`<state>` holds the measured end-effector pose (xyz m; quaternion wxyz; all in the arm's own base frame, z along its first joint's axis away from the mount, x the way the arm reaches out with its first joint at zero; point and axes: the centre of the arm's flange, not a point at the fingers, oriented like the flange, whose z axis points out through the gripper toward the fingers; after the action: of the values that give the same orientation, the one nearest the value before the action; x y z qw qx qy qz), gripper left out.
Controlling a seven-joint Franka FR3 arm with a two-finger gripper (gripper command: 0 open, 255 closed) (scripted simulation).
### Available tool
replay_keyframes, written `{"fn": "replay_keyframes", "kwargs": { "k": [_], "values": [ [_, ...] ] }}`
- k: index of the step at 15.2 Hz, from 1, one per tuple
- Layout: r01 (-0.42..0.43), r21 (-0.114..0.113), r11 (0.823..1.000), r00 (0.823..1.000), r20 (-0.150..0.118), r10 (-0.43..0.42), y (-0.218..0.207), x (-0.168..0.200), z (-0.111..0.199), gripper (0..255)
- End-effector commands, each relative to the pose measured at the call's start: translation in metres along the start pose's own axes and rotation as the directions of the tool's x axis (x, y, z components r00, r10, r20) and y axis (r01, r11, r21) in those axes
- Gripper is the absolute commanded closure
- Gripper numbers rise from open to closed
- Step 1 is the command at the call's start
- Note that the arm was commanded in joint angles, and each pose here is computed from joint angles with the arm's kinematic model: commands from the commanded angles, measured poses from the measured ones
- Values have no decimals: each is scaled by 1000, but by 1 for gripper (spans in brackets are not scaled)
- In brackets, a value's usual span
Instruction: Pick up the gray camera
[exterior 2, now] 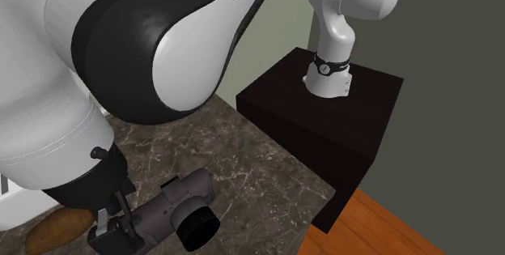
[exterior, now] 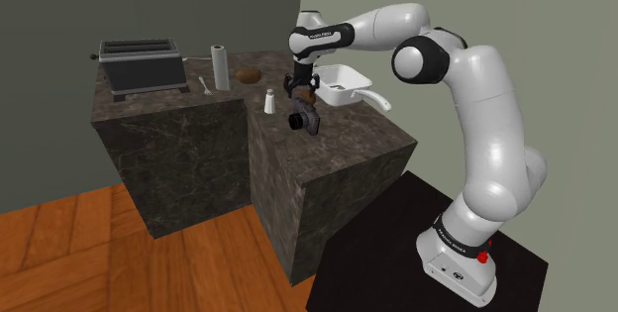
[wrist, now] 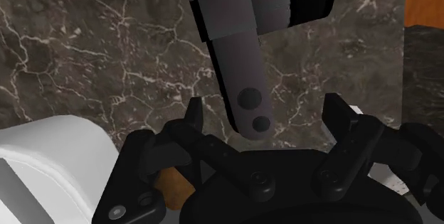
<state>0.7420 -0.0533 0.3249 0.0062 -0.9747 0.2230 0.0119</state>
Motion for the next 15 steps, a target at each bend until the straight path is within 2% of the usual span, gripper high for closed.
{"fn": "replay_keyframes", "kwargs": {
  "k": [1,8,9,15],
  "values": [
    [-7,1,1000,1000,-1,7,-2,5,12,0],
    [-7,1,1000,1000,-1,7,-2,5,41,0],
    [-7,1,1000,1000,-1,7,-2,5,41,255],
    [-7,1,1000,1000,-1,7,-2,5,42,255]
  ]
}}
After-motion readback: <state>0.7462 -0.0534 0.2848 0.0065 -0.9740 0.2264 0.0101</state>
